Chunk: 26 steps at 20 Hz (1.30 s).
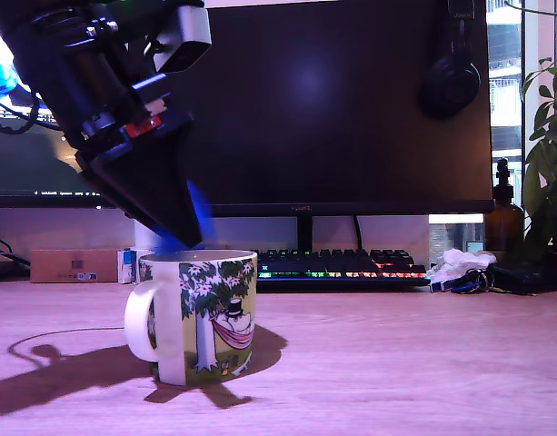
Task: Pick up the coffee capsules on the table and drop them inside the coffee cup
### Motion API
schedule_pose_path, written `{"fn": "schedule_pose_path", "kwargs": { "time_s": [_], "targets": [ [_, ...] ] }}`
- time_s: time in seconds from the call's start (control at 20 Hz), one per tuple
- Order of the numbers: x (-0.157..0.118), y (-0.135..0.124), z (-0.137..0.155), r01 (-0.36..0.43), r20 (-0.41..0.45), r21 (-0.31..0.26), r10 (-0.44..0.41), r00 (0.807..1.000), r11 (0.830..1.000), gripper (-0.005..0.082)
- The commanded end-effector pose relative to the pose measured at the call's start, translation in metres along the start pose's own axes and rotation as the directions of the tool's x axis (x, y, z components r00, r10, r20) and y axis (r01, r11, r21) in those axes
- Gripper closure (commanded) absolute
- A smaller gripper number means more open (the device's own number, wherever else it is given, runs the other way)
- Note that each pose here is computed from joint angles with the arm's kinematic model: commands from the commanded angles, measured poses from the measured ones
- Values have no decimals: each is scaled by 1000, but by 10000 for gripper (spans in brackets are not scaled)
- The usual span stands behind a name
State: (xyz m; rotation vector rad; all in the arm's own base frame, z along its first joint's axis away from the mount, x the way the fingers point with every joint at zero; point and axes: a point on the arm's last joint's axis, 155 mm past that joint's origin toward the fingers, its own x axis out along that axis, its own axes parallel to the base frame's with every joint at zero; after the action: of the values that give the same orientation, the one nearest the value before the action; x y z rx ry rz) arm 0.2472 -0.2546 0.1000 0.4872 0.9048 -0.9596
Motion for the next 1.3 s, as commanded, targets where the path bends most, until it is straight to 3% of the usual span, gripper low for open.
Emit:
{"fn": "schedule_pose_path", "kwargs": {
  "time_s": [0.0, 0.2, 0.3, 0.4, 0.5, 0.55, 0.75, 1.0, 1.1, 1.25],
  "targets": [
    [3, -5, 2, 27, 3, 16, -27, 1000, 1000, 160],
    [3, -6, 2, 31, 8, 14, -31, 999, 999, 167],
    [2, -6, 3, 31, 10, 14, -31, 999, 999, 226],
    [0, -6, 5, 32, 21, 14, -33, 999, 999, 407],
    [-6, -10, 10, 46, 46, 2, -46, 998, 999, 710],
    [-10, -11, 13, 50, 62, -6, -49, 997, 999, 798],
    [-24, -5, 25, 29, 126, -34, -24, 992, 999, 789],
    [-42, 25, 37, -21, 252, -139, 55, 966, 990, 789],
    [-49, 40, 33, -52, 288, -173, 102, 952, 983, 788],
    [-62, 69, 22, -106, 326, -261, 191, 926, 960, 788]
  ]
}}
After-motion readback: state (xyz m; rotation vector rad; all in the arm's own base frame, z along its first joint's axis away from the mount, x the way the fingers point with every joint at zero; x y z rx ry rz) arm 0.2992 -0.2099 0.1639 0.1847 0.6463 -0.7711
